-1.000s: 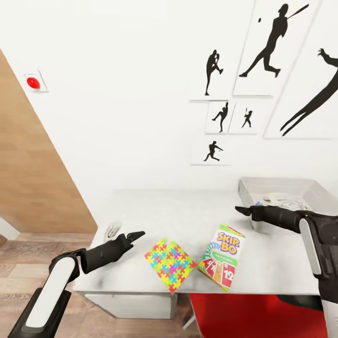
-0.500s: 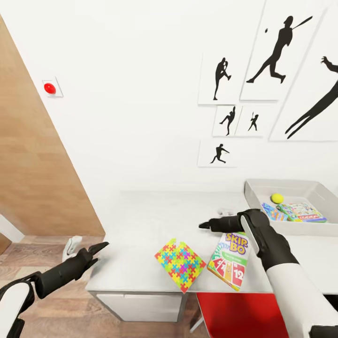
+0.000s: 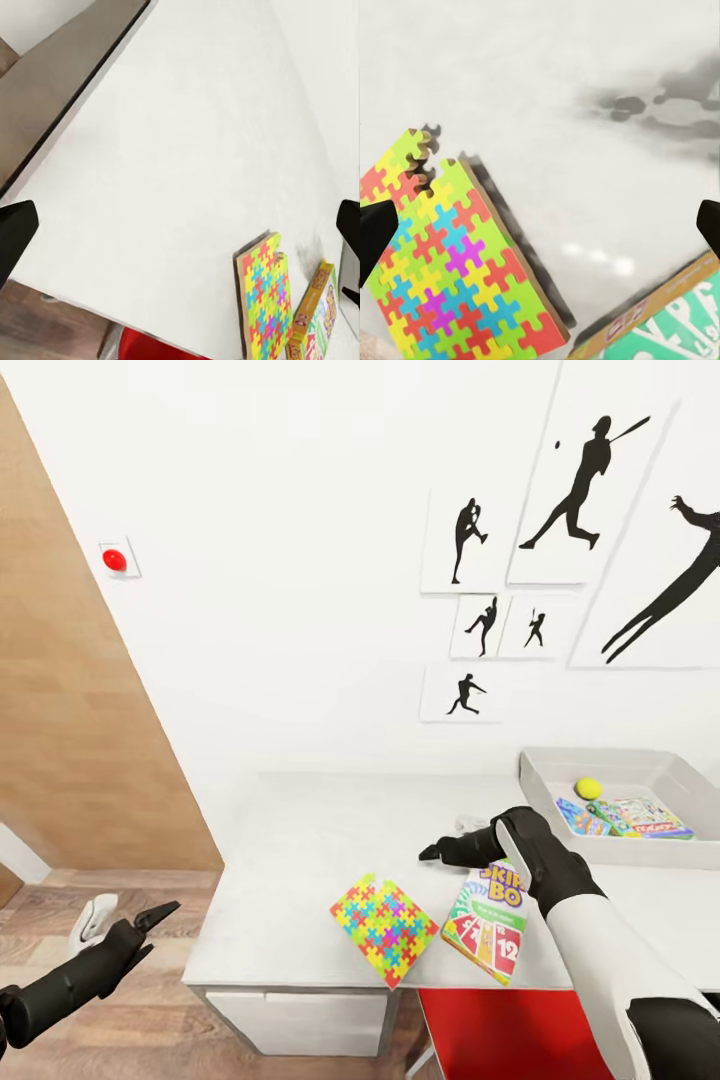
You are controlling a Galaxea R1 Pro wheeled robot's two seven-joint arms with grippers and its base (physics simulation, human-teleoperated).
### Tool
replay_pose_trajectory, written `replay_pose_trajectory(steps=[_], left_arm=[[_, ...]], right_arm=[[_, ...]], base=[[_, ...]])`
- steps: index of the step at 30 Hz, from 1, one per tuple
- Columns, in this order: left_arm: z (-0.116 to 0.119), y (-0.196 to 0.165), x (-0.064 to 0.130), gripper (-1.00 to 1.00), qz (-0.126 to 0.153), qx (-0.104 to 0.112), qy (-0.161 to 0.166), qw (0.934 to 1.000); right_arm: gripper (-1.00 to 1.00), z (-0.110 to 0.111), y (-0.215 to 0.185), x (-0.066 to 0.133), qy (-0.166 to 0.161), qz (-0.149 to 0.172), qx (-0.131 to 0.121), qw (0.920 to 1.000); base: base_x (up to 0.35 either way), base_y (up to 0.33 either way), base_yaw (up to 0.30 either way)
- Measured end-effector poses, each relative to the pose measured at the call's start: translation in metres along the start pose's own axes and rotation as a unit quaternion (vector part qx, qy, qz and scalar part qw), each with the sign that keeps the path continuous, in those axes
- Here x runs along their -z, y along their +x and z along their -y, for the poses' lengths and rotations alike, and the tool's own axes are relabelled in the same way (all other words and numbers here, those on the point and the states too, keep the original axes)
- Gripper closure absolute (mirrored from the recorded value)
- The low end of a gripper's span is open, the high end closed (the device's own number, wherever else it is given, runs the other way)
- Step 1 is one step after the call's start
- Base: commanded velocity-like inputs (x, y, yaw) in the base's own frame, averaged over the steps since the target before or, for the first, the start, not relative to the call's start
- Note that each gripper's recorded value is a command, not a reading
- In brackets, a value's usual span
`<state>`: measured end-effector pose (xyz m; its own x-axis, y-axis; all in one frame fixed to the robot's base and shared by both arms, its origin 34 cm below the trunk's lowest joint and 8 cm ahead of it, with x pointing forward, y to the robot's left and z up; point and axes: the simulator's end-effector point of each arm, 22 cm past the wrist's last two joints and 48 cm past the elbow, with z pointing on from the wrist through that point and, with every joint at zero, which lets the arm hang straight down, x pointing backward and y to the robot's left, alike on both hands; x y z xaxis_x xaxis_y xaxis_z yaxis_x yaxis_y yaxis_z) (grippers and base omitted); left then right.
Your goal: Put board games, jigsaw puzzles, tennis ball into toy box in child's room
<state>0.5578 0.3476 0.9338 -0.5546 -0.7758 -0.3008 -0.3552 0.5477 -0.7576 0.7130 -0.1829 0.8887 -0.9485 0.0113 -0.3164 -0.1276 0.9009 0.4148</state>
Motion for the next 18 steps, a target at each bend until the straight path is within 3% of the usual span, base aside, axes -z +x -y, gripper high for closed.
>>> replay_pose_trajectory(steps=[6,10,12,15,18], left_arm=[[-0.01,-0.01,0.002,-1.0,0.027,-0.014,-0.022,0.9993],[-0.016,-0.01,0.002,-1.0,0.029,-0.011,-0.028,0.9991],[-0.038,-0.001,-0.002,-1.0,0.02,0.007,-0.046,0.9987],[-0.045,0.002,-0.003,-1.0,0.016,0.014,-0.052,0.9984],[-0.066,0.009,-0.004,-1.0,0.012,0.031,-0.07,0.997]], right_arm=[[-1.0,-0.018,0.0,-0.003,-0.009,-0.001,0.006,0.9999],[-1.0,-0.027,0.0,-0.004,-0.014,-0.001,0.01,0.9999],[-1.0,-0.03,0.0,-0.005,-0.016,-0.001,0.01,0.9998],[-1.0,-0.03,0.002,-0.006,-0.017,-0.003,0.009,0.9998],[-1.0,-0.022,0.021,-0.022,-0.018,-0.019,0.0,0.9997]], base=[[0.0,0.0,0.003],[0.0,0.0,0.03],[0.0,0.0,0.006],[0.0,0.0,0.003],[0.0,0.0,0.001]])
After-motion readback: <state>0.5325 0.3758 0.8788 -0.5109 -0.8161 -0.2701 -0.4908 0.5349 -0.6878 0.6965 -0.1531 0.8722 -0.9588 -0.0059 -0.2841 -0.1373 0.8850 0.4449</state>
